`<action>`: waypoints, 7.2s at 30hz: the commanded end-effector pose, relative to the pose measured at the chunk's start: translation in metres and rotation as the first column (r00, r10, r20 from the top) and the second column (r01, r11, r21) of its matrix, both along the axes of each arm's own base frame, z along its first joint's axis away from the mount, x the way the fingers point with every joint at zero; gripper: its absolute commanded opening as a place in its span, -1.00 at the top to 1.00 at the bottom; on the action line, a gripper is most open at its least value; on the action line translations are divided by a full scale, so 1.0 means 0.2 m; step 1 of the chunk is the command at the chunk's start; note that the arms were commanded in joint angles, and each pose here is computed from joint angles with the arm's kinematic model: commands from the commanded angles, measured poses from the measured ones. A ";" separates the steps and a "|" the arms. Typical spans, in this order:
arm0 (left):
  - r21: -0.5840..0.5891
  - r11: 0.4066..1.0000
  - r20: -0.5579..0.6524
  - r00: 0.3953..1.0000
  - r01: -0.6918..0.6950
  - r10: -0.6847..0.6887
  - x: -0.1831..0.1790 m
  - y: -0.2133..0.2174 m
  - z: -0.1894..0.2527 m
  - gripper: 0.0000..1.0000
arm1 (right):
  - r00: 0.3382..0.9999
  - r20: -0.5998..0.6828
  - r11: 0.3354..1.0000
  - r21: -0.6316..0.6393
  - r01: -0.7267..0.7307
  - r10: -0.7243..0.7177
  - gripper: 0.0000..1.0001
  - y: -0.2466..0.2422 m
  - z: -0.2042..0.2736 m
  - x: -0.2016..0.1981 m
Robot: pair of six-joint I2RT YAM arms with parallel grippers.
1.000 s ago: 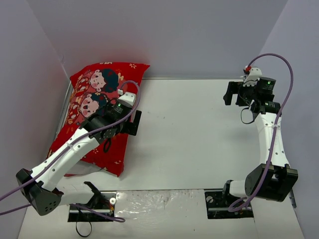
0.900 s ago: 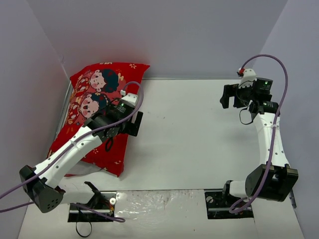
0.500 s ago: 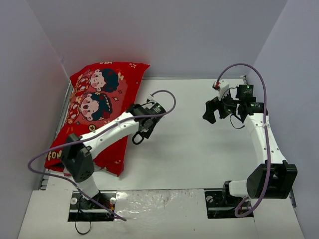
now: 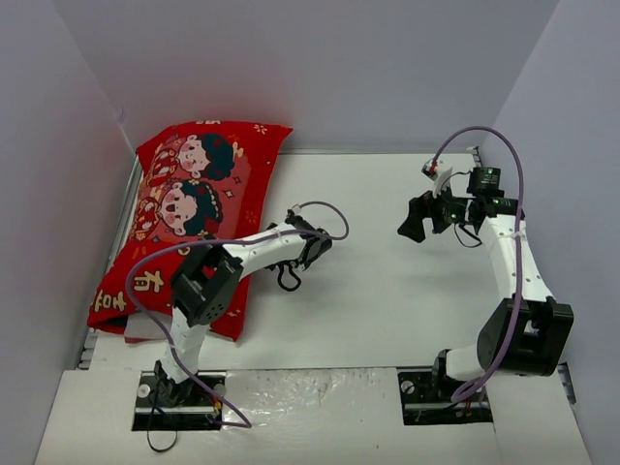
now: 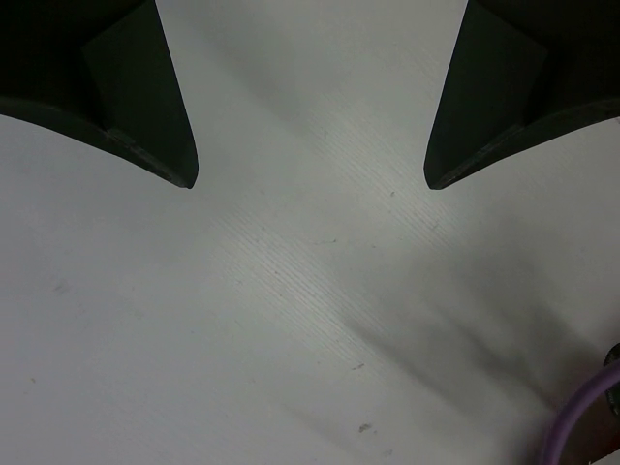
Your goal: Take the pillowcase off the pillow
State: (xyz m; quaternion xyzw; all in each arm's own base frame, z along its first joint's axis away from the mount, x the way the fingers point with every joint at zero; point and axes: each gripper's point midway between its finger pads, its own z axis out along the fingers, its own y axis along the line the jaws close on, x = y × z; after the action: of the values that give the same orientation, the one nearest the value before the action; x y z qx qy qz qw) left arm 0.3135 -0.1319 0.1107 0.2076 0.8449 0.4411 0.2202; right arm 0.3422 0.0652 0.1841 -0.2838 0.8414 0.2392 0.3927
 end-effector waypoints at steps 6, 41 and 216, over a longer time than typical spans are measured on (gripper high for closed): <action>-0.614 0.782 0.086 0.994 0.111 -0.073 0.13 -0.47 0.35 0.95 | 1.000 0.006 1.000 0.029 -0.013 0.013 -0.94 -0.04 -0.01 -0.04; -0.797 0.473 0.204 0.905 0.375 -0.373 -0.34 -0.98 0.45 -0.58 | 0.982 -0.137 0.946 0.279 0.166 -0.132 -0.88 -0.06 0.19 -0.09; -0.968 -0.026 0.203 0.842 0.249 0.500 0.67 0.74 0.49 0.42 | 0.942 -0.162 0.897 0.292 0.332 -0.295 1.00 -0.18 -0.26 0.23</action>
State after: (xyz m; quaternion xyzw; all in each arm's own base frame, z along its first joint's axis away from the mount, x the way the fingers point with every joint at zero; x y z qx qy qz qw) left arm 0.4310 0.0197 0.1716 -0.2391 0.8521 -0.2084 0.4163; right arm 0.3822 0.0347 0.1176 -0.0279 0.8571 0.3301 0.3945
